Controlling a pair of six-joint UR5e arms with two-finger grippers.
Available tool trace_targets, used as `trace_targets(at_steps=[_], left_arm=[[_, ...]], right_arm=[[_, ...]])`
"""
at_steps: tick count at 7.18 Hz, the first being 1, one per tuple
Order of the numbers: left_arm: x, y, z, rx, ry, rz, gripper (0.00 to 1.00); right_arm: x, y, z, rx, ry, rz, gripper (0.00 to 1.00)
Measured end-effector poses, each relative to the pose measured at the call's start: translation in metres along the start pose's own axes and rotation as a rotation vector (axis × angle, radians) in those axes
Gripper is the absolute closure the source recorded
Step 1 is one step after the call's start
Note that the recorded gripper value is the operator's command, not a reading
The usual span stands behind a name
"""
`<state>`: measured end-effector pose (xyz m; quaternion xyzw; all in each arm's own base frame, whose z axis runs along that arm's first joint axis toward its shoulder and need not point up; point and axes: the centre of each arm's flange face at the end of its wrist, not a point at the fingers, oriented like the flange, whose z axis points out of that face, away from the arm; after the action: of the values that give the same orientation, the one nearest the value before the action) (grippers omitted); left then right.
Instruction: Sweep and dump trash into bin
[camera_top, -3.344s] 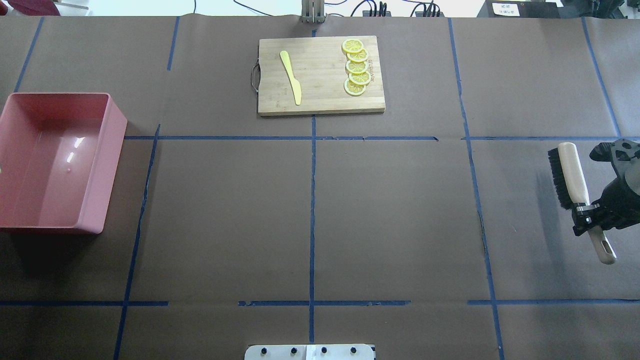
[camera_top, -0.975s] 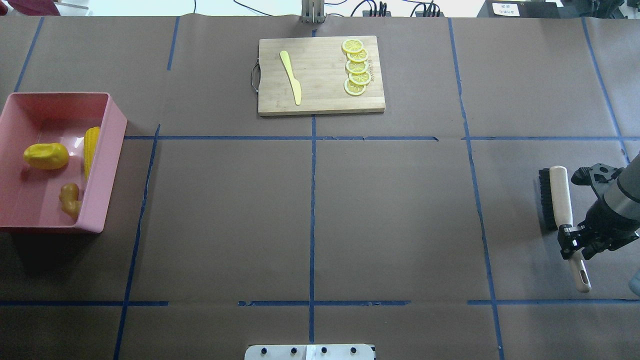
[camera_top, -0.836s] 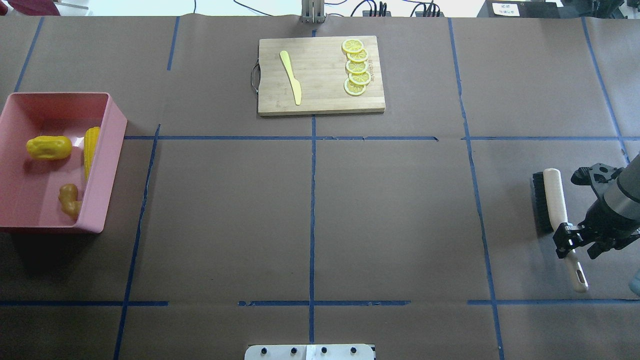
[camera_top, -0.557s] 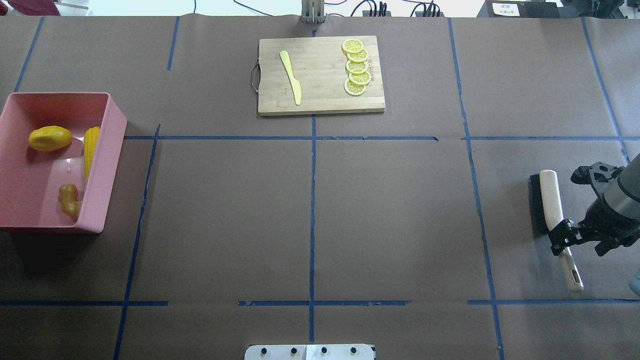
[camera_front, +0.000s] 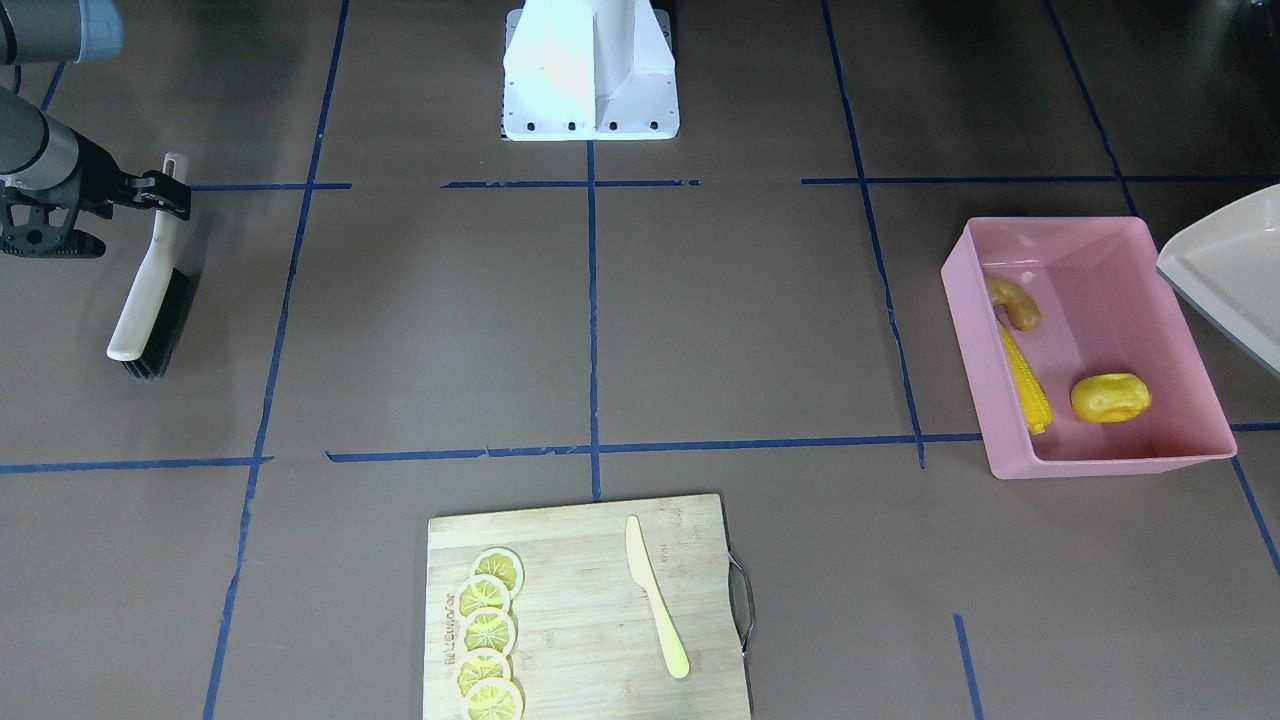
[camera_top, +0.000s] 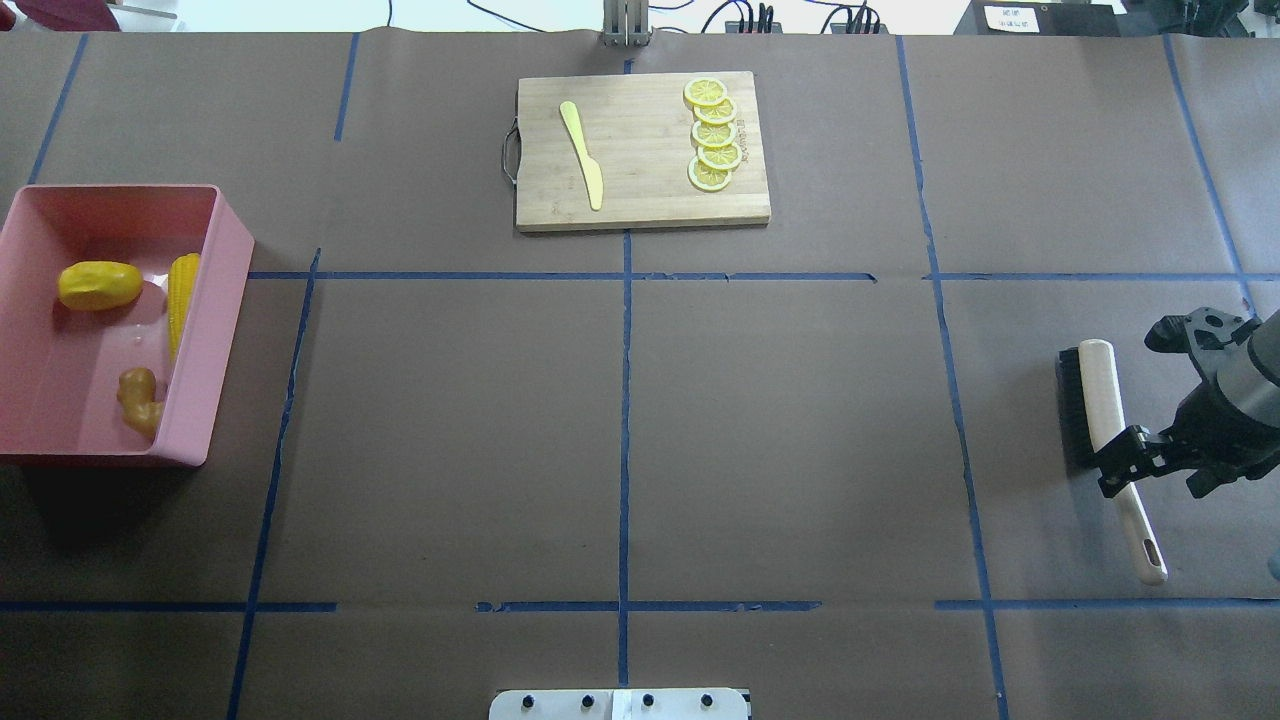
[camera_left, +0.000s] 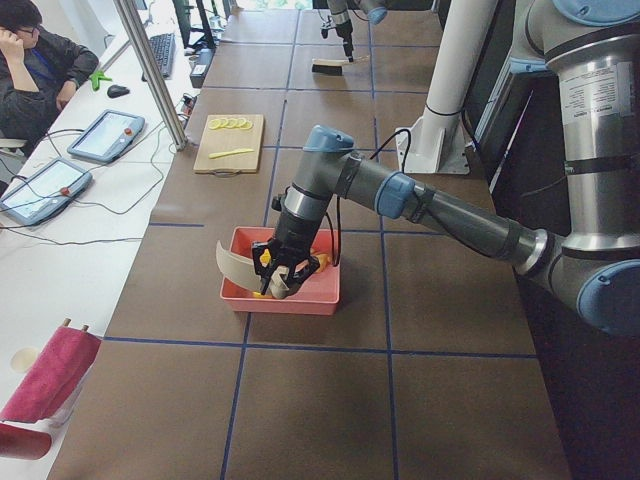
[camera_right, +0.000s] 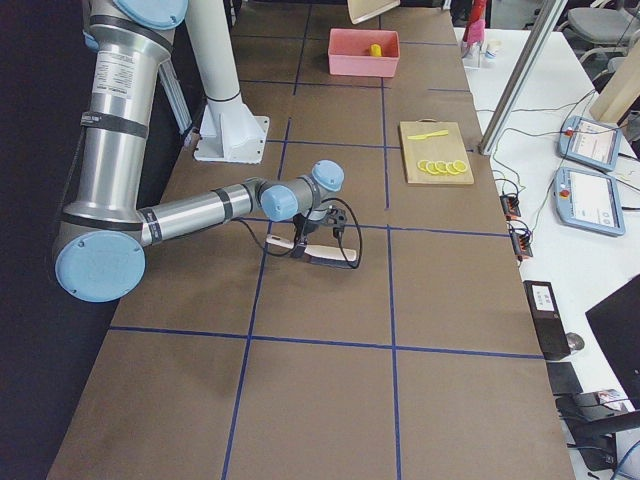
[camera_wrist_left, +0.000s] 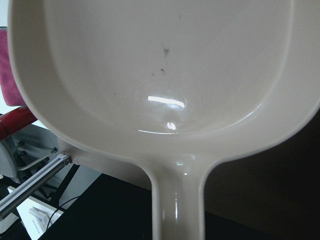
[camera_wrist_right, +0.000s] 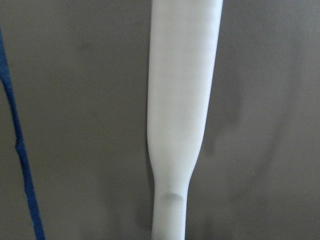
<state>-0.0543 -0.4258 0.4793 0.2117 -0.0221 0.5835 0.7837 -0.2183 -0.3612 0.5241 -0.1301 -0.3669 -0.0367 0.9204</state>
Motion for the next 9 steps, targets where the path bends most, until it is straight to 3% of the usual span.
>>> trace_targets(at_steps=[2,3,7,9], left_arm=[[0.004,-0.007,-0.039,0.024,0.022,-0.004,0.99],[0.009,-0.014,-0.056,0.073,0.054,-0.011,0.99],[0.004,-0.064,-0.092,0.389,0.205,-0.165,0.99],[-0.003,-0.125,-0.109,0.501,0.273,-0.155,0.99]], right_arm=[[0.006,-0.004,-0.04,0.081,-0.037,0.022,0.0],[0.011,-0.005,-0.059,0.119,-0.055,0.035,0.0],[0.038,-0.008,-0.11,0.229,-0.095,0.1,0.0],[0.057,-0.012,-0.127,0.27,-0.102,0.124,0.0]])
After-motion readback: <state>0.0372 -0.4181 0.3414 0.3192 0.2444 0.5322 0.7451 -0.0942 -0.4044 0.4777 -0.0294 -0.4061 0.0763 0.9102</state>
